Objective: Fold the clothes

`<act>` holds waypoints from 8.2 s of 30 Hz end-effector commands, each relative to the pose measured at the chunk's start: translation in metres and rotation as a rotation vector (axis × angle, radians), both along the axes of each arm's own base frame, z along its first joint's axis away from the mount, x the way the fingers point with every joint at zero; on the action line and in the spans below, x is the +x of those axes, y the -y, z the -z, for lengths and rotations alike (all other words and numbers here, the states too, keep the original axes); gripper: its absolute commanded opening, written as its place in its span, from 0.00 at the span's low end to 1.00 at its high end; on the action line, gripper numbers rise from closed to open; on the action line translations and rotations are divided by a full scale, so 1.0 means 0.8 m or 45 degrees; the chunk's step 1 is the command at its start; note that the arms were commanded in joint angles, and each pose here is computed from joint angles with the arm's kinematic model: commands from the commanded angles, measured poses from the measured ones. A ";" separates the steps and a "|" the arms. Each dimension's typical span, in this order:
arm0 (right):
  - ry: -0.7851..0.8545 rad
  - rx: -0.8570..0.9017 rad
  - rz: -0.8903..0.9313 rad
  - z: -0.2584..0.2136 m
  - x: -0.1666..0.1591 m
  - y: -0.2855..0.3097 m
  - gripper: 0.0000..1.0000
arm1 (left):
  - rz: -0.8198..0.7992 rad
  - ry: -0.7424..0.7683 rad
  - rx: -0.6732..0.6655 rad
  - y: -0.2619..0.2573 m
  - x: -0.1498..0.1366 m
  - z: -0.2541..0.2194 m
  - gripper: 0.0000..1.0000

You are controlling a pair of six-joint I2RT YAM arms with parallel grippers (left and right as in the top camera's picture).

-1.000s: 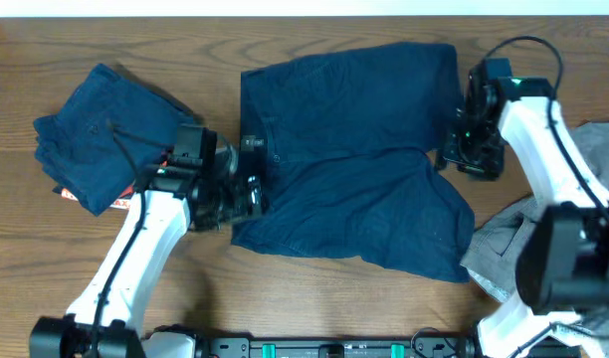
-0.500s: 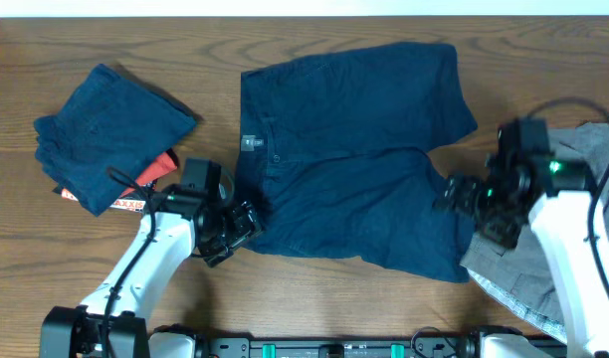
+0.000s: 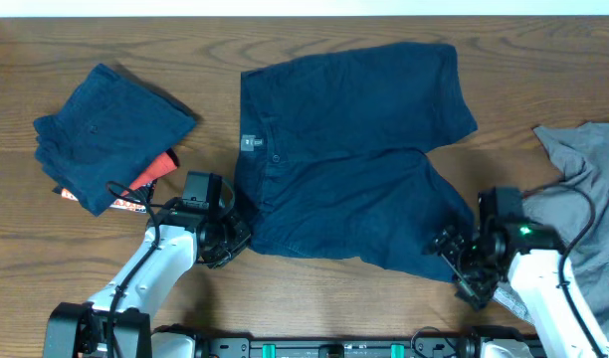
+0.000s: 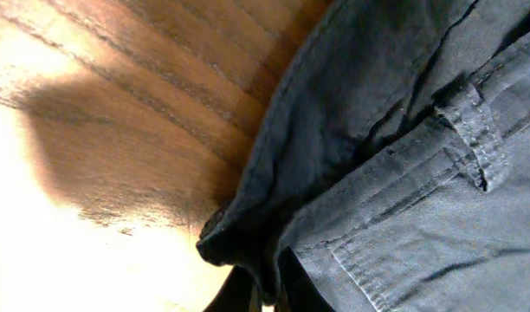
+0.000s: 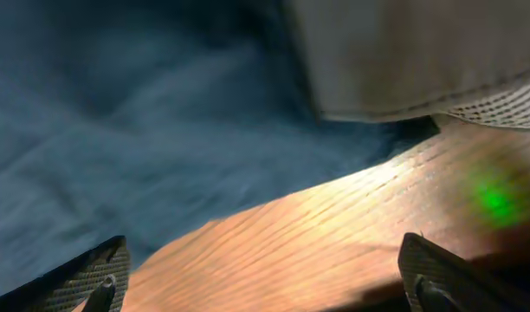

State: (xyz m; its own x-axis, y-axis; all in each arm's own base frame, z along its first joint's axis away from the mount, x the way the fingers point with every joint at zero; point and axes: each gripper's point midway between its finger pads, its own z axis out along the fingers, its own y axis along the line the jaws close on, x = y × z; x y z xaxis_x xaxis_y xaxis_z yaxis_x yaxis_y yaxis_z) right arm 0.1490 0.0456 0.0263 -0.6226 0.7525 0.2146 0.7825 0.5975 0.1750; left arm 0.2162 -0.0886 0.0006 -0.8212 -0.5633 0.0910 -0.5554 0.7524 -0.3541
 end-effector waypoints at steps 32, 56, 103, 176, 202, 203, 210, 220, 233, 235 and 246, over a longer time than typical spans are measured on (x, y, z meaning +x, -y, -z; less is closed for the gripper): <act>0.151 -0.148 0.044 -0.002 0.029 0.032 0.01 | 0.264 0.180 0.070 -0.013 -0.043 -0.103 0.06; 1.060 -0.418 -0.354 -0.230 0.292 0.049 0.01 | -0.191 0.863 0.319 -0.087 0.150 -0.229 0.06; 0.838 -0.360 -0.505 -0.139 0.307 0.014 0.01 | 0.190 0.553 -0.339 0.076 0.217 -0.032 0.44; 1.454 -0.561 -0.656 -0.187 0.507 -0.031 0.01 | -0.115 1.099 0.258 -0.067 0.310 -0.140 0.06; 0.842 -0.554 -0.815 -0.022 0.440 -0.002 0.22 | 0.071 0.738 -0.225 -0.005 0.256 -0.074 0.98; 0.812 -0.571 -0.800 -0.019 0.436 0.004 0.17 | 0.068 0.712 -0.225 -0.005 0.252 -0.071 0.98; 0.309 -0.769 -0.572 0.011 0.347 0.077 0.04 | 0.122 0.607 -0.207 -0.005 0.227 -0.053 0.98; -0.127 -0.688 -0.564 0.021 0.241 0.089 0.08 | 0.234 0.491 -0.291 0.011 0.191 -0.044 0.98; -0.021 -0.656 -0.478 -0.060 0.223 0.086 0.40 | 0.315 0.874 -0.228 0.011 0.252 -0.090 0.98; 0.055 -0.636 -0.463 -0.081 0.225 0.081 0.39 | 0.301 0.888 -0.182 0.006 0.258 -0.089 0.98; 0.412 -0.393 -0.651 -0.157 0.226 0.028 0.42 | 0.364 0.844 -0.153 0.028 0.260 -0.046 0.98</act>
State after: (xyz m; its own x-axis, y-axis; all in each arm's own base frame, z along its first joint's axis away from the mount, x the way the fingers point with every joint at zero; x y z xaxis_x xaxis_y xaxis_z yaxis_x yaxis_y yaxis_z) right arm 0.3303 0.0097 0.1408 -0.8924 0.3973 -0.2139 0.3976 0.9165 0.0436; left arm 0.4238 -0.1068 0.0550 -0.8229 -0.3623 -0.4377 0.0176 0.7538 -0.6569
